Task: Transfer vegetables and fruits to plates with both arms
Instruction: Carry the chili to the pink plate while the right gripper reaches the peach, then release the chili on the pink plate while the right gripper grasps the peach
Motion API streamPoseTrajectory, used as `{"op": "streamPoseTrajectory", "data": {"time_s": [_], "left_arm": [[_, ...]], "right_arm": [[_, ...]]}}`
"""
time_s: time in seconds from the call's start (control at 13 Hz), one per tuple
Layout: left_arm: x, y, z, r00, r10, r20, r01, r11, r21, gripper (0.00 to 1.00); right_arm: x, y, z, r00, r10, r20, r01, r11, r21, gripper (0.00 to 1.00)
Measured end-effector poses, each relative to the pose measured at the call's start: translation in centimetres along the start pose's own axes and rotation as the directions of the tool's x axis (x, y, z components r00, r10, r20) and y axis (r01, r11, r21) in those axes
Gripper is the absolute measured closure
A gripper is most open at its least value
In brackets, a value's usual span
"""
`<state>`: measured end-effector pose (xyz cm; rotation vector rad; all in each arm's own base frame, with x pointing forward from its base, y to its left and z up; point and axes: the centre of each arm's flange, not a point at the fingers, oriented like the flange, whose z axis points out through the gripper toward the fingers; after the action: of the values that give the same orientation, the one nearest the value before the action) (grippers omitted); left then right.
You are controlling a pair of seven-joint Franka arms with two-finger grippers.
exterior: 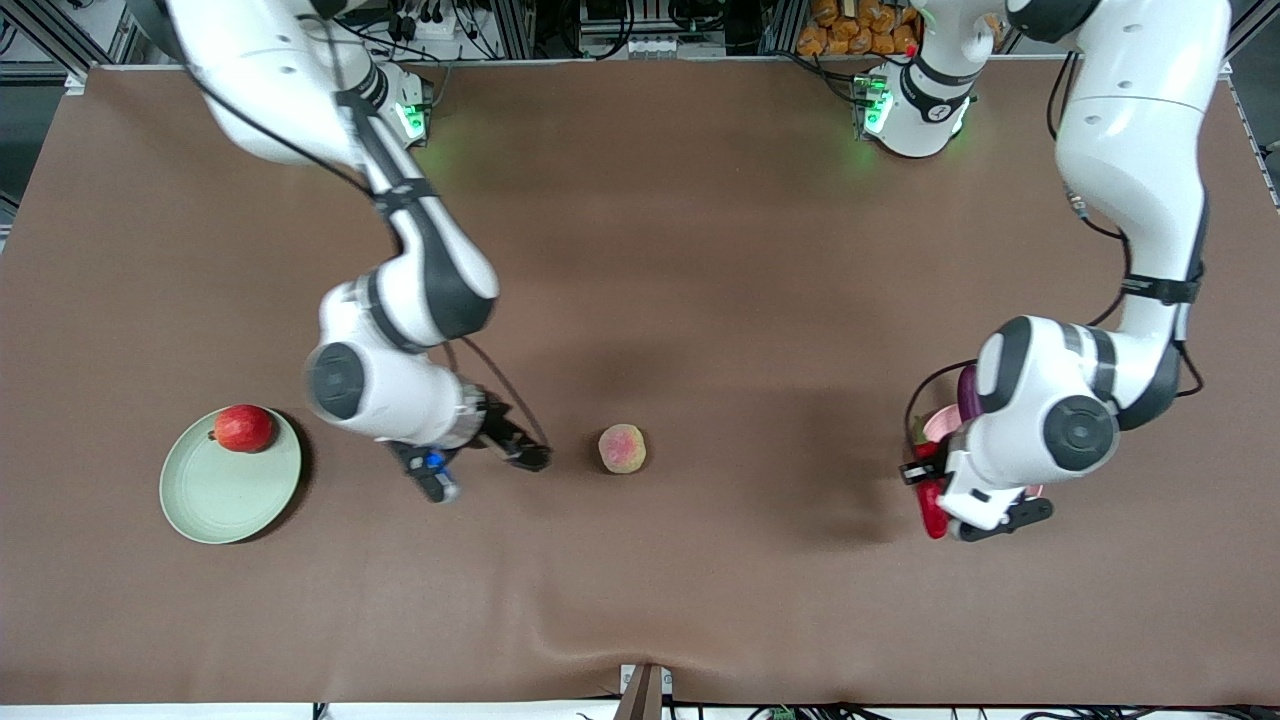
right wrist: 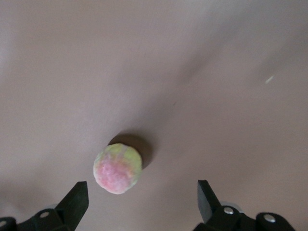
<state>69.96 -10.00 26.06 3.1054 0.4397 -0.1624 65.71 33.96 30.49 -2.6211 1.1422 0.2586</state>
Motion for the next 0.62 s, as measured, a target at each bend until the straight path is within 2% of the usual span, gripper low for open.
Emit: {"op": "streamPoseTrajectory", "data": {"time_s": [0.15, 0.31, 0.54, 0.62], "left_arm": [[0.4, -2.9, 1.8, 0.999, -0.038, 0.036, 0.038, 0.999, 0.011, 0.7], [0.8, -5.3, 2.7, 0.996, -0.074, 0.055, 0.073, 0.997, 0.015, 0.7], [1.2, -6.7, 3.3, 0.993, -0.094, 0.067, 0.093, 0.996, 0.015, 0.7], [1.0, -6.4, 3.4, 0.994, -0.09, 0.069, 0.089, 0.996, 0.014, 0.66]], "right_arm": [[-2.8, -1.2, 4.9, 0.999, 0.025, -0.029, -0.024, 0.999, 0.048, 0.0], [-4.2, -1.5, 8.4, 0.997, 0.057, -0.042, -0.054, 0.996, 0.072, 0.0], [-3.9, -1.6, 9.1, 0.993, 0.106, -0.051, -0.1, 0.99, 0.1, 0.0], [-3.9, -1.6, 9.3, 0.992, 0.112, -0.053, -0.105, 0.988, 0.109, 0.0]]}}
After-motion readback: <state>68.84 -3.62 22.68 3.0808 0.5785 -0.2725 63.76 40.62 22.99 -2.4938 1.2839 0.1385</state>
